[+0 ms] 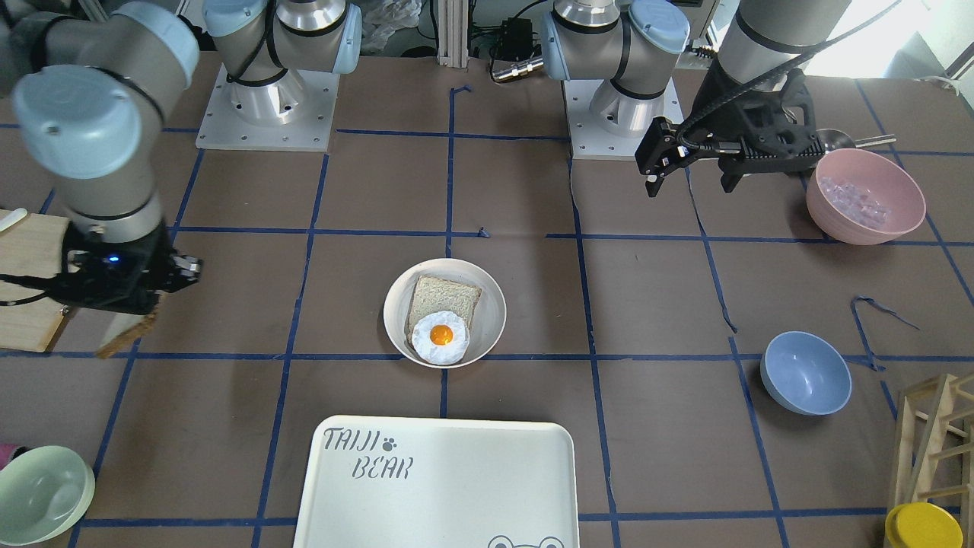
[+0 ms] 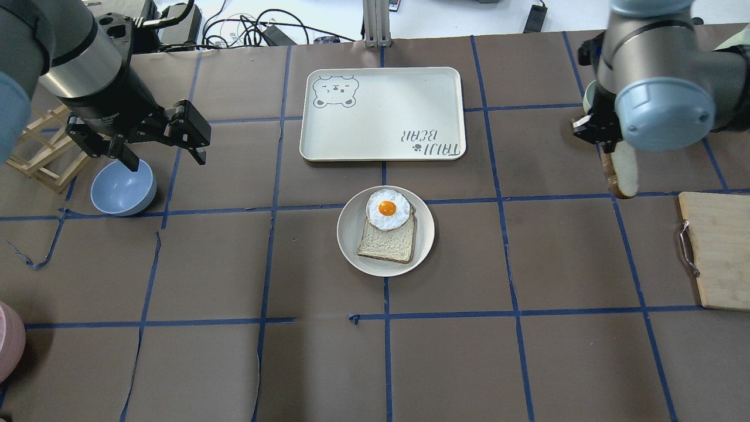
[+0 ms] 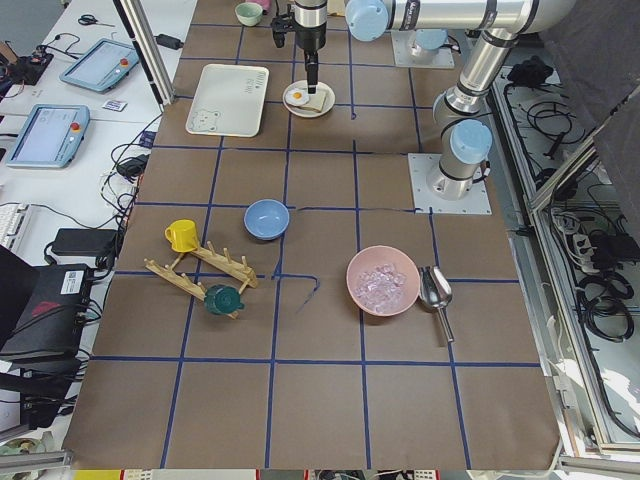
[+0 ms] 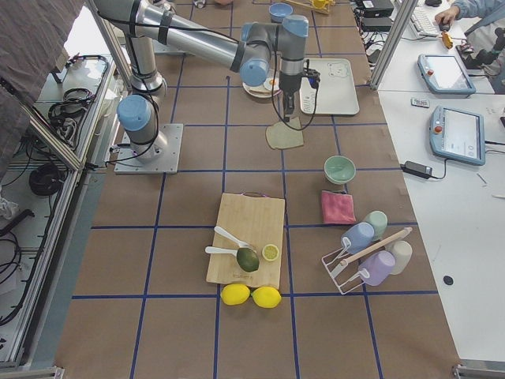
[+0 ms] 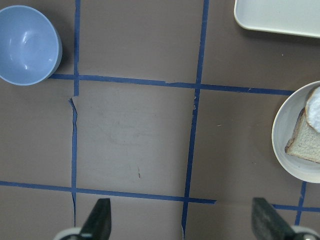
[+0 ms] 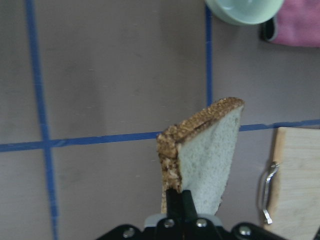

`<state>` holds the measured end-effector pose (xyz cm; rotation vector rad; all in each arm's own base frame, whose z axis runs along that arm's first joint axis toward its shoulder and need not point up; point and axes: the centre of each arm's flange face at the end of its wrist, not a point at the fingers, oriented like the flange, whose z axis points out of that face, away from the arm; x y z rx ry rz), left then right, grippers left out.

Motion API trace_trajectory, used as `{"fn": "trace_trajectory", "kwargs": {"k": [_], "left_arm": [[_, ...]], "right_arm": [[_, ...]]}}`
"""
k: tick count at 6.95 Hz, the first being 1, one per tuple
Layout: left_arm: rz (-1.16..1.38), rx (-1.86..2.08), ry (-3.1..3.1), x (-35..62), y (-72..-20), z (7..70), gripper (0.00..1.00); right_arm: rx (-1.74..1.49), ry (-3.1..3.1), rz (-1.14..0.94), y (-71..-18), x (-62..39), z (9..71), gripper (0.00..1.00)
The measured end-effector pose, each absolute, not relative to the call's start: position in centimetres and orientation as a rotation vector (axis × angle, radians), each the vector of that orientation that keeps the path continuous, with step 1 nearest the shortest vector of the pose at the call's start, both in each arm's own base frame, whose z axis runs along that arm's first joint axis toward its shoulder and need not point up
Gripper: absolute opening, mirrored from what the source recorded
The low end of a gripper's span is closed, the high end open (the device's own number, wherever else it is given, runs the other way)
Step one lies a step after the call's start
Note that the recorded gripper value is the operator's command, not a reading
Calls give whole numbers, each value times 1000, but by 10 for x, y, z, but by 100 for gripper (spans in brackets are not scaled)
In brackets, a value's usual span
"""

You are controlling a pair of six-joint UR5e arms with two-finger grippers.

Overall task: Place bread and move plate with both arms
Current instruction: 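Carry the bread slice with the right gripper over the egg plate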

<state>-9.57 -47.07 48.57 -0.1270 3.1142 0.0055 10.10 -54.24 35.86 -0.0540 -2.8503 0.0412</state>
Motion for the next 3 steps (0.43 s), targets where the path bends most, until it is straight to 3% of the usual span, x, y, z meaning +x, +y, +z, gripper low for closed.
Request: {"fn": "trace_trajectory", "kwargs": {"k": [3], "left_arm": [[2,-130,3115,-96,-470,482,100]], "right_arm": [[-285,-2883,146,-497,306,336,0]]}}
